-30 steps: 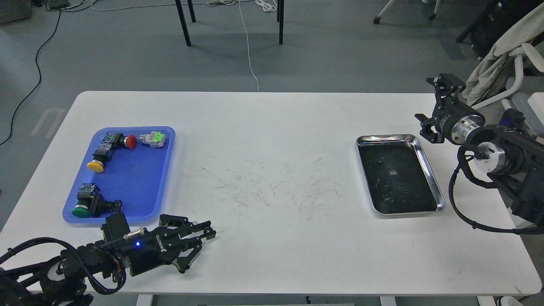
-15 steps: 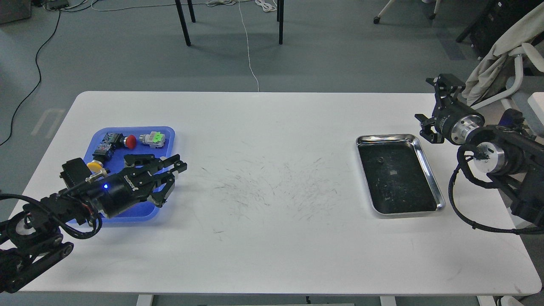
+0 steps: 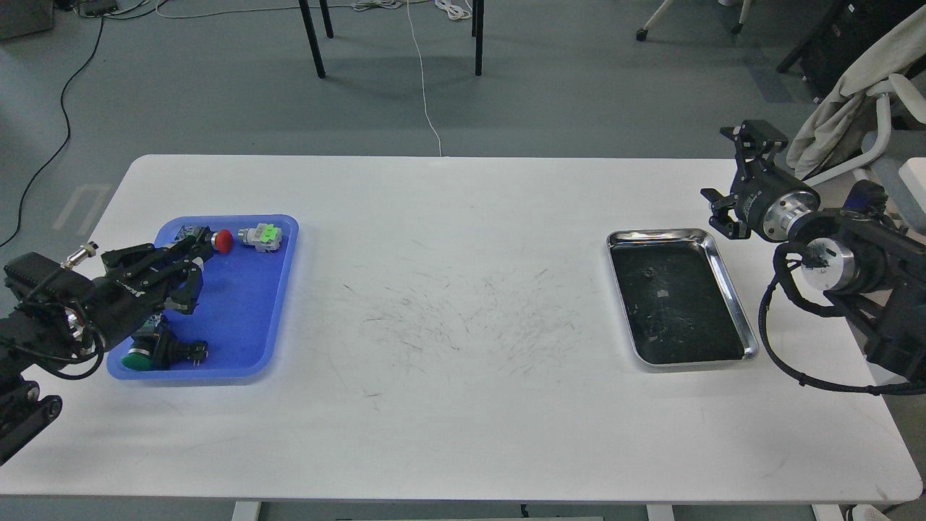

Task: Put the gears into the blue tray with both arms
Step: 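Carry the black part with the left gripper onto the blue tray, then lower the black part into the blue tray and open the left gripper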

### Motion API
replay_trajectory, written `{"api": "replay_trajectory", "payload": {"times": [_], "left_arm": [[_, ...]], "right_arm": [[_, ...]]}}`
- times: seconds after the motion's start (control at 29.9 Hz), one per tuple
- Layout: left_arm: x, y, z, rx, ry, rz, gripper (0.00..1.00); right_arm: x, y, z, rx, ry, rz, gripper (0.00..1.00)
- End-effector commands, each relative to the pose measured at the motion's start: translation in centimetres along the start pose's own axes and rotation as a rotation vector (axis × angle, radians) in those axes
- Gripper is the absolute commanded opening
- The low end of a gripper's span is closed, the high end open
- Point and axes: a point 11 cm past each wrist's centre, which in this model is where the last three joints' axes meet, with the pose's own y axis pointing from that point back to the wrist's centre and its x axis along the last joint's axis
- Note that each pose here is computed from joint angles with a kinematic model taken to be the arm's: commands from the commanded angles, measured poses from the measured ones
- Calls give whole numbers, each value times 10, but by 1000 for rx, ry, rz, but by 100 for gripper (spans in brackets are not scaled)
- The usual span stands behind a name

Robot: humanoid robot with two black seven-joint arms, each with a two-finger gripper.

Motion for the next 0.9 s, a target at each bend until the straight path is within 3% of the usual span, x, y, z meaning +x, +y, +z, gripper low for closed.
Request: {"api": "replay_trajectory", "payload": {"times": [0.0, 0.87], "left_arm": [[-7, 1, 4, -9, 3, -18, 9], [-37, -28, 16, 10, 13, -89, 10]], "right_arm": [[0, 0, 0, 0, 0, 0, 97], [1, 1, 1, -2, 3, 0, 97]]}}
